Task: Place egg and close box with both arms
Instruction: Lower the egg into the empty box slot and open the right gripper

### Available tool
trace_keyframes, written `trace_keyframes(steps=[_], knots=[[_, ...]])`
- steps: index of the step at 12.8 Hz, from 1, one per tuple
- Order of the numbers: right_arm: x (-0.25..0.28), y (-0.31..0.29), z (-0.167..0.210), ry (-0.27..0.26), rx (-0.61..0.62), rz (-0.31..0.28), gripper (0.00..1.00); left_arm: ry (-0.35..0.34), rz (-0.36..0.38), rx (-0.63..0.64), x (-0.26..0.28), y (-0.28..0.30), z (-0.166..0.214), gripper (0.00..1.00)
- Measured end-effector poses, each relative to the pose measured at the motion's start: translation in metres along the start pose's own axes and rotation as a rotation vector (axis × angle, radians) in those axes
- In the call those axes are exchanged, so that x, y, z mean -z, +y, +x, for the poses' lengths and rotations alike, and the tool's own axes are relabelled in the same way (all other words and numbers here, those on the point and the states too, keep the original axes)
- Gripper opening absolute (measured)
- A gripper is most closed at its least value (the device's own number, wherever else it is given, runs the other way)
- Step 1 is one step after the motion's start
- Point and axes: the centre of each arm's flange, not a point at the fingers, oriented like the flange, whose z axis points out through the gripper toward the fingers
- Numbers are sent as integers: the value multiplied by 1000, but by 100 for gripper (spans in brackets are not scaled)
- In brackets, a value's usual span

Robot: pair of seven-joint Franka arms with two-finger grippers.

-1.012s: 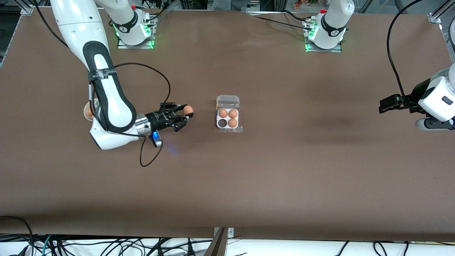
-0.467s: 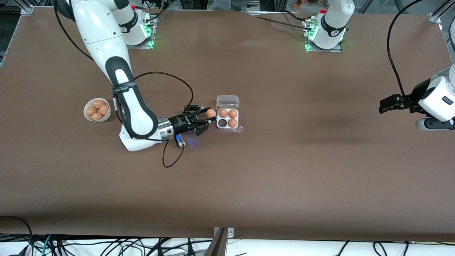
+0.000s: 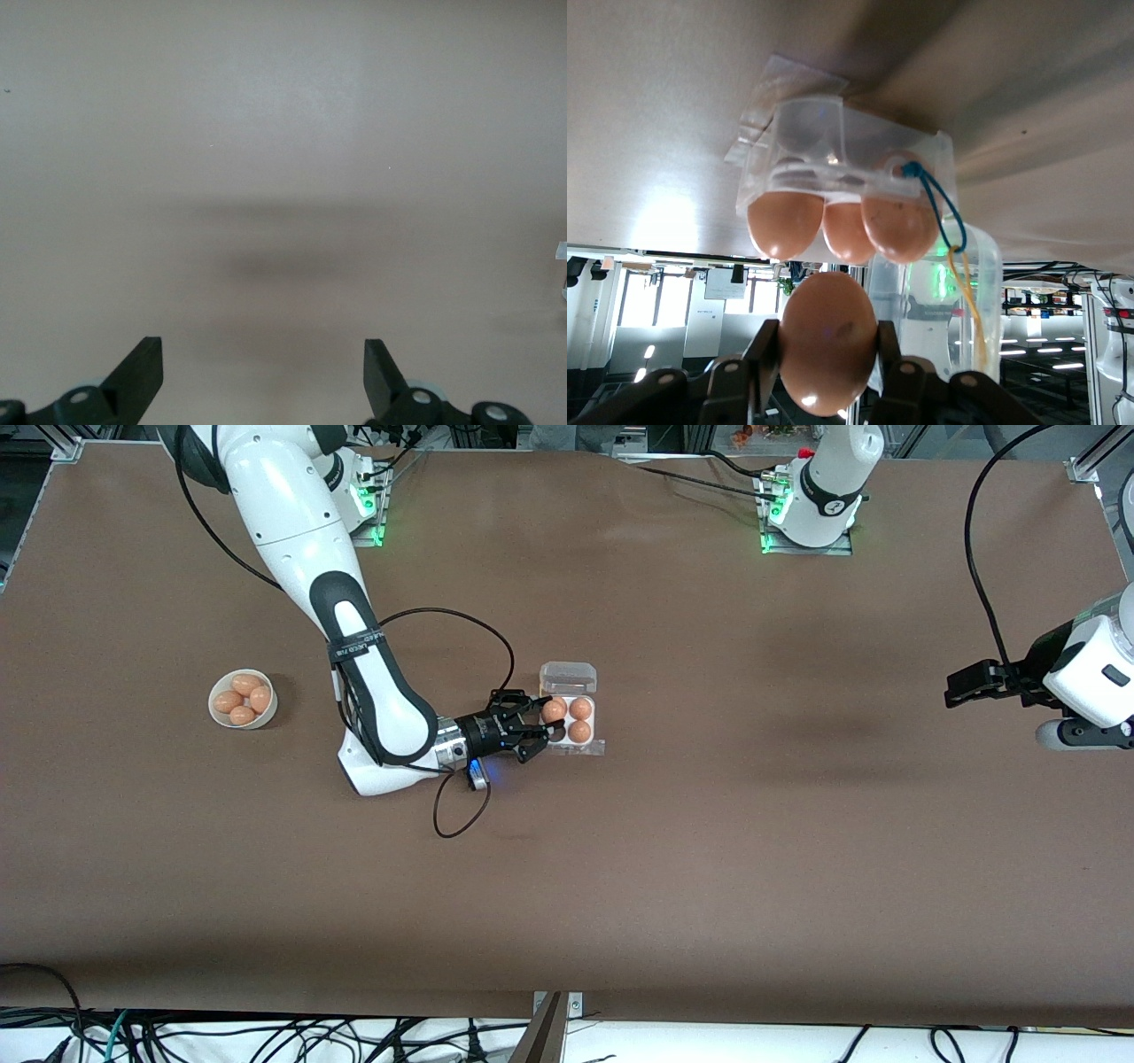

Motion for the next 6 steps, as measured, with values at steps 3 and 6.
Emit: trace_keyframes(steps=[3, 6], knots=[[2, -3, 10, 34, -4, 25, 48, 0, 0, 0, 0, 0, 0, 100], [-4, -10, 11, 43, 10, 26, 48, 0, 0, 0, 0, 0, 0, 100]])
